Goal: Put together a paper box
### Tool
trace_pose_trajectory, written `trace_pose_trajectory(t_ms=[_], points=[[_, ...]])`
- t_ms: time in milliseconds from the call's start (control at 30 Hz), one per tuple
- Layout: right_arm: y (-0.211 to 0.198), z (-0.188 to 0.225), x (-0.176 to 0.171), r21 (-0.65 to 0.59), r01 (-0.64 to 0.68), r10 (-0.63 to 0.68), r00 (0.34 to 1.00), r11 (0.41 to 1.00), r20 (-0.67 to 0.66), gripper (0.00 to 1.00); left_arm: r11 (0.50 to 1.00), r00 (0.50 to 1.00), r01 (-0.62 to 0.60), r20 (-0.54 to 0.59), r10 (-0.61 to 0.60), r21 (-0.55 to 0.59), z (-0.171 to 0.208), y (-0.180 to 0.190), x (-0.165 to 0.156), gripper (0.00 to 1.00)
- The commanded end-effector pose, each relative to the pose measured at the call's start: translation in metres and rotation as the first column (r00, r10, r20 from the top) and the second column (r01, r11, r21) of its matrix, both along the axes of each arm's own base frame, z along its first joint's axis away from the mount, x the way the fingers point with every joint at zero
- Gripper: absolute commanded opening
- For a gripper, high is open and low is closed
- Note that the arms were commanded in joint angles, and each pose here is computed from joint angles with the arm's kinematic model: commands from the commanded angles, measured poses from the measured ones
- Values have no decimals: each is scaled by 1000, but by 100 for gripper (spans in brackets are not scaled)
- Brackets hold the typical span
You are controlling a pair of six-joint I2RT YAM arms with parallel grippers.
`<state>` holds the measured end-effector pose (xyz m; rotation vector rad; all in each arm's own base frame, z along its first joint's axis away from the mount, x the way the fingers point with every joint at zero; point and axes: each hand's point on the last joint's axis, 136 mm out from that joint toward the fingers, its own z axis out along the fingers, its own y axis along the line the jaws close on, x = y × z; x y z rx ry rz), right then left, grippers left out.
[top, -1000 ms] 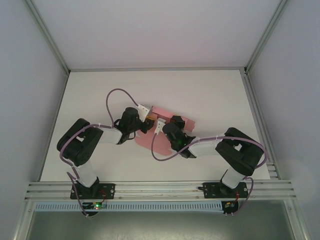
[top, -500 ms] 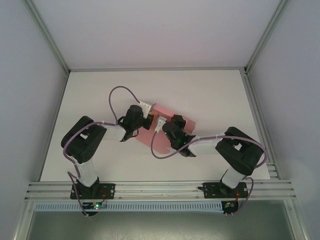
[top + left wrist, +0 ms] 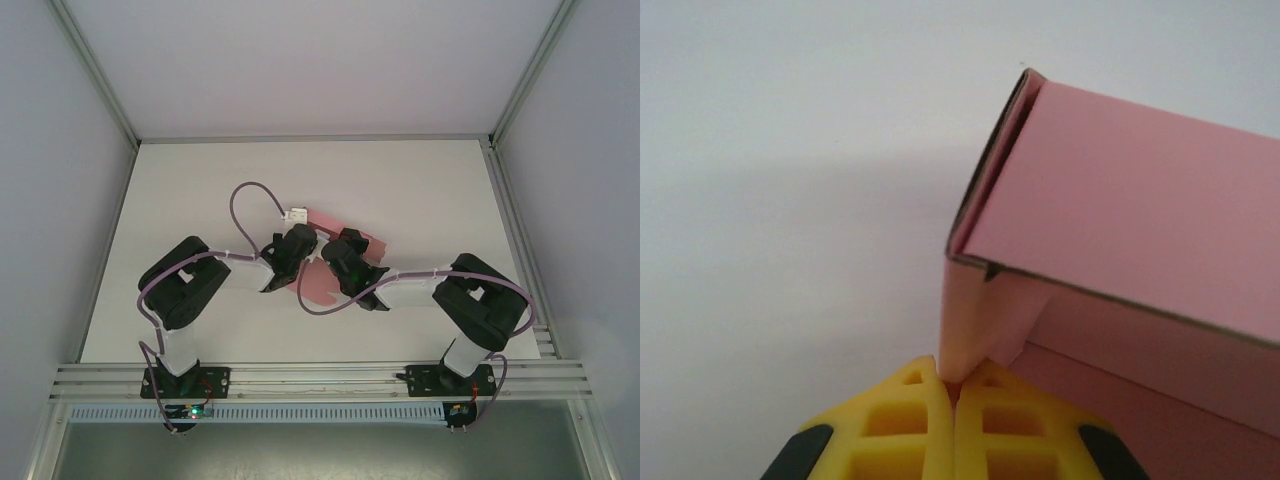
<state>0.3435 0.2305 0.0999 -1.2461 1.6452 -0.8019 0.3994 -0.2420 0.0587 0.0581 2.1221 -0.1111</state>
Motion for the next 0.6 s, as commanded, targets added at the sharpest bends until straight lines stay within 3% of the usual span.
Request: trace_pose_trajectory(t_ms=[0,167,300,367,567], points=[[24,-82,-61,-21,-244,222,914,970,-340,0,985,984,-163,68,167,-52,21,10,17,0],[18,-83,-62,-13,-233,213,910,972,-355,0,987,994,91,77,-81,-129,13,-25,9,0],[17,-83,-64,0,-238,221,900,971,-377,0,943,966,257,69,-248,-209,7,-32,2,0],[17,-82,-63,1,-238,221,900,971,-376,0,916,953,303,77,-293,-263,11,-30,1,11],[20,-82,-65,20,-256,243,886,966,-394,0,900,929,371,95,-358,-231,23,-25,3,22]])
